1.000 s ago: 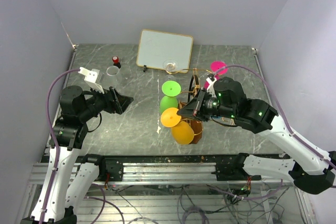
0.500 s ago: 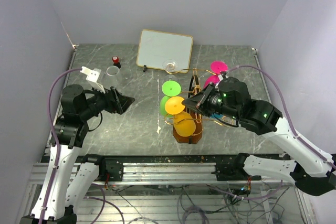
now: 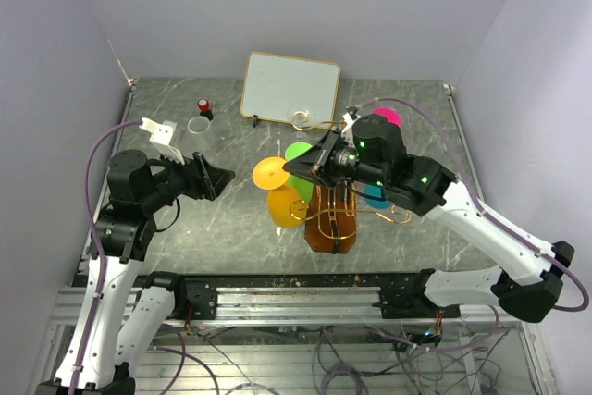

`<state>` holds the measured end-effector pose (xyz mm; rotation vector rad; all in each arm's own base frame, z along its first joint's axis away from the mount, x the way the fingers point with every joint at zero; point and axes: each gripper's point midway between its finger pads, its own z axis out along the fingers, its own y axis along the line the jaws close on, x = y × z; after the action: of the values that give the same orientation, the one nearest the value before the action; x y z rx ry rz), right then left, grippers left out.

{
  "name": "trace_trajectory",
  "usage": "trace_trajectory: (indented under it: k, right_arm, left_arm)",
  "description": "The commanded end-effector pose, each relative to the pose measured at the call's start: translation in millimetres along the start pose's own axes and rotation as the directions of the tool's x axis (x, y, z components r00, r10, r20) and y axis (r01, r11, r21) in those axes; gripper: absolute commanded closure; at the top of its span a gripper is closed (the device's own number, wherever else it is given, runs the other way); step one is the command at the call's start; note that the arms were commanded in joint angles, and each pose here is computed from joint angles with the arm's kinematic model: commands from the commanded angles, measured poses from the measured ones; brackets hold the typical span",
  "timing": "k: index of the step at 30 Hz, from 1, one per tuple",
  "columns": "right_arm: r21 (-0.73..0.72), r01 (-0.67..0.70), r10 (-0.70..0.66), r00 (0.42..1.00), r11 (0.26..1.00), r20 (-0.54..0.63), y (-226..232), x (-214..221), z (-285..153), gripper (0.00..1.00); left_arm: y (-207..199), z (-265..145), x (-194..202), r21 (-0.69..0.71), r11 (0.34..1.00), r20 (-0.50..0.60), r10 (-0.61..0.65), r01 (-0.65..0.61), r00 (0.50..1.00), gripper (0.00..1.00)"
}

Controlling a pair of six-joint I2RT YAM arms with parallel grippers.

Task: Take the wine glass off the wine glass rack

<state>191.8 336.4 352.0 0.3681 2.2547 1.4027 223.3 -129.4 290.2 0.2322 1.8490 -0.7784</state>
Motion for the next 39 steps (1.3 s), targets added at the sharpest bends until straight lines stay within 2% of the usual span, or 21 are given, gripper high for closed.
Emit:
trace_trajectory:
  k: [1, 5, 9, 13, 16, 22, 27, 30, 34, 39]
  right_arm:
    - [-0.184, -0.018, -0.008, 0.99, 0.983, -0.142, 49.1, 18.2, -7.5, 1.0]
    - [-0.272, -0.038, -0.004, 0.988, 0.962, -0.154, 66.3, 19.0, -8.2, 1.0]
    - [-0.421, -0.044, -0.023, 0.988, 0.906, -0.152, 91.8, 18.9, -19.9, 1.0]
    - [-0.495, -0.022, -0.029, 0.995, 0.869, -0.093, 102.4, 11.1, -31.1, 1.0]
    - [-0.554, 0.025, -0.025, 1.0, 0.832, 0.008, 114.2, -4.8, -46.0, 1.0]
    - [-0.605, 0.134, 0.015, 0.972, 0.785, 0.234, 133.0, -41.6, -91.4, 1.0]
    - [-0.629, 0.132, 0.1, 0.942, 0.766, 0.319, 142.0, -61.4, -131.6, 1.0]
    - [-0.665, 0.101, 0.145, 0.941, 0.74, 0.305, 144.8, -61.6, -151.2, 1.0]
    - [-0.738, 0.078, 0.194, 0.942, 0.67, 0.275, 148.4, -59.0, -176.7, 1.0]
    - [-0.815, 0.049, 0.253, 0.938, 0.578, 0.235, 155.1, -58.8, -203.8, 1.0]
  left_arm:
    - [9.4, -7.7, -10.1, -0.088, 0.996, 0.049, 0.003, 0.002, 0.999, 0.19]
    - [20.2, -10.7, -12.0, -0.158, 0.987, 0.06, -0.009, 0.019, 0.998, 0.2]
    - [31.1, -17.5, -17.6, -0.243, 0.969, 0.082, -0.027, 0.046, 0.996, 0.19]
    - [35.9, -30.1, -26.4, -0.331, 0.932, 0.107, -0.12, 0.149, 0.987, 0.17]
    - [26.2, -41.4, -32.5, -0.339, 0.91, 0.127, -0.204, 0.236, 0.971, 0.15]
    - [-23.2, -56.7, -64.1, -0.16, 0.905, 0.203, -0.36, 0.394, 0.911, 0.13]
    - [-79.1, -74.3, -108.6, 0.118, 0.91, 0.272, -0.414, 0.397, 0.868, 0.08]
    - [-114.0, -88.5, -136.2, 0.309, 0.894, 0.316, -0.417, 0.323, 0.852, 0.03]
    - [-147.3, -98.5, -155.6, 0.514, 0.816, 0.297, -0.458, 0.264, 0.838, 0.02]
    - [-165.7, -100.6, -166.1, 0.642, 0.736, 0.254, -0.47, 0.217, 0.845, 0.0]
